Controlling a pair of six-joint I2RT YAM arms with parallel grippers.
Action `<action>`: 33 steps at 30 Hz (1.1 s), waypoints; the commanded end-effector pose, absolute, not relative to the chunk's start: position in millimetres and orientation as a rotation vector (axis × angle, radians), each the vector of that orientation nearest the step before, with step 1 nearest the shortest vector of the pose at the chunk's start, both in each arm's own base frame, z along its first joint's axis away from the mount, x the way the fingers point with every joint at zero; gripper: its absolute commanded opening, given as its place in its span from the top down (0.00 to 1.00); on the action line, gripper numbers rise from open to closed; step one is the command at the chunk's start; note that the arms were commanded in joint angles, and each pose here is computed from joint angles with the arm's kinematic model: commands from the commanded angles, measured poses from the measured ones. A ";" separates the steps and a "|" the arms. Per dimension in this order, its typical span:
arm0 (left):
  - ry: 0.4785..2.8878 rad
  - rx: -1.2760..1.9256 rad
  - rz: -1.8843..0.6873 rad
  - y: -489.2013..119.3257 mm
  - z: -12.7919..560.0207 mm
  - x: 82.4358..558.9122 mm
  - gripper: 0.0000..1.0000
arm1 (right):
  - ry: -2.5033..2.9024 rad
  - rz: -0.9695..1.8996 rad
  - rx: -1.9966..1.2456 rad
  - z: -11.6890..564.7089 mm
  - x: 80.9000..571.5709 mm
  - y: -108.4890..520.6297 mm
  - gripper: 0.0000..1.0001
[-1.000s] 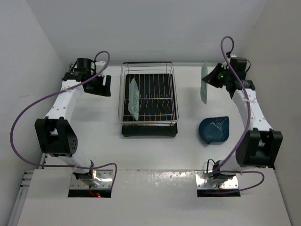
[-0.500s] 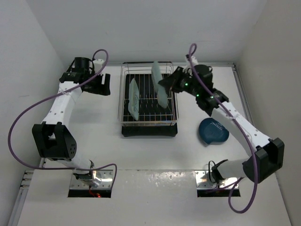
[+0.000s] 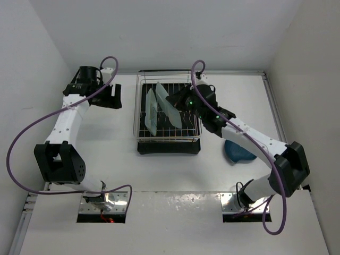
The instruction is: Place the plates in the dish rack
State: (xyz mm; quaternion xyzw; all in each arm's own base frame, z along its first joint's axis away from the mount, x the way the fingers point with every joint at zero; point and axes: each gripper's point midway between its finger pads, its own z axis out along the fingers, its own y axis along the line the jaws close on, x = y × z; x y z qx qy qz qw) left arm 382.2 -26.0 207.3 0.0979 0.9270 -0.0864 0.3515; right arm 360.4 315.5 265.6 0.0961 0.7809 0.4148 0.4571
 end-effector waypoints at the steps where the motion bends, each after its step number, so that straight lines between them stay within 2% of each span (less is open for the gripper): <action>1: 2.339 0.244 -0.237 -24.4 224.8 379.1 0.19 | 1.655 1.108 0.354 339.7 374.6 315.0 1.00; 10: 2.345 0.251 -0.261 -27.5 222.1 379.7 0.19 | 1.731 1.058 0.449 302.1 384.0 308.6 1.00; 19: 2.345 0.251 -0.261 -27.5 222.1 379.7 0.19 | 1.628 1.086 0.623 316.7 386.8 297.7 1.00; 33: 2.342 0.256 -0.273 -29.6 221.9 374.6 0.19 | 1.543 1.099 0.719 322.1 385.5 320.3 1.00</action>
